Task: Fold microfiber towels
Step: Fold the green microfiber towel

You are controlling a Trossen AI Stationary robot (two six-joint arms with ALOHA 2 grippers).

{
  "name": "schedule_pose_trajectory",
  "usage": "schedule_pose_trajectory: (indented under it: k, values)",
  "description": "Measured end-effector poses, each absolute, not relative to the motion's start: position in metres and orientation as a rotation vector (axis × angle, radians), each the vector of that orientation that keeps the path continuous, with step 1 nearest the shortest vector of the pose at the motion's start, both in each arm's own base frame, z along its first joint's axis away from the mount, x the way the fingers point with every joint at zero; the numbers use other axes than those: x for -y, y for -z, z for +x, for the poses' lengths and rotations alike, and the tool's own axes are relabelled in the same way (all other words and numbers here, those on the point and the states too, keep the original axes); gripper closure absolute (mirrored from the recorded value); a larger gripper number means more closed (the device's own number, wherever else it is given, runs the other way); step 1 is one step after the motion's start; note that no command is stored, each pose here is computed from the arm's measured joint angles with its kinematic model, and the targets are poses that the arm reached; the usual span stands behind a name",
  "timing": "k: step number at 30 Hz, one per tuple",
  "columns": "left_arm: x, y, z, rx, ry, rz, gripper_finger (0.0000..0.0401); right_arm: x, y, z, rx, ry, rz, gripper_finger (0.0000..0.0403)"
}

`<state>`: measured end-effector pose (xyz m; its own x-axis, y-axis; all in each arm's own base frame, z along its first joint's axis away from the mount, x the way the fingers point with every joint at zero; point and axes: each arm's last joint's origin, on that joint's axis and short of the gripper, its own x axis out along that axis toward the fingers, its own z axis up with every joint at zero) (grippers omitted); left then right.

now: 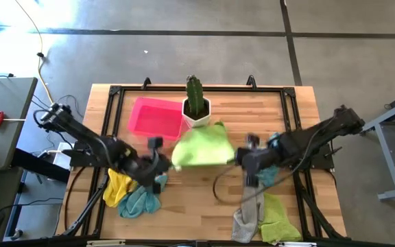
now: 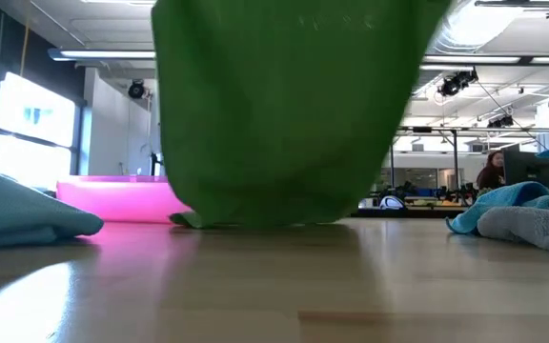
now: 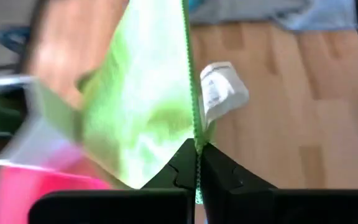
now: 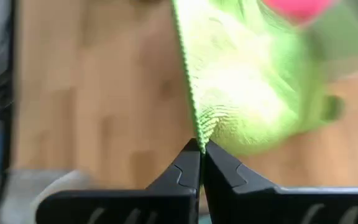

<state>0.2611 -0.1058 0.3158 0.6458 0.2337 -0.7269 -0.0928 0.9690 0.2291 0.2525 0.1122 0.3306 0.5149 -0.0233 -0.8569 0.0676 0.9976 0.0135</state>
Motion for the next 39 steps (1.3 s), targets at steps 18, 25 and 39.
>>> schedule_pose_trajectory:
  k: [18,25,39]
  values:
    - [0.16,-0.235,0.311,-1.008,0.163,-0.057,0.0401,-0.165,-0.248,0.277,-1.268,-0.223,0.144,0.0403]
    - [0.154,-0.246,0.318,-0.999,0.356,-0.218,0.0401,-0.165,-0.253,0.275,-1.254,-0.29,0.12,0.0403]
    - [0.101,-0.231,0.312,-1.189,-0.053,-0.067,0.0401,-0.118,-0.218,0.284,-1.273,-0.137,-0.047,0.0403]
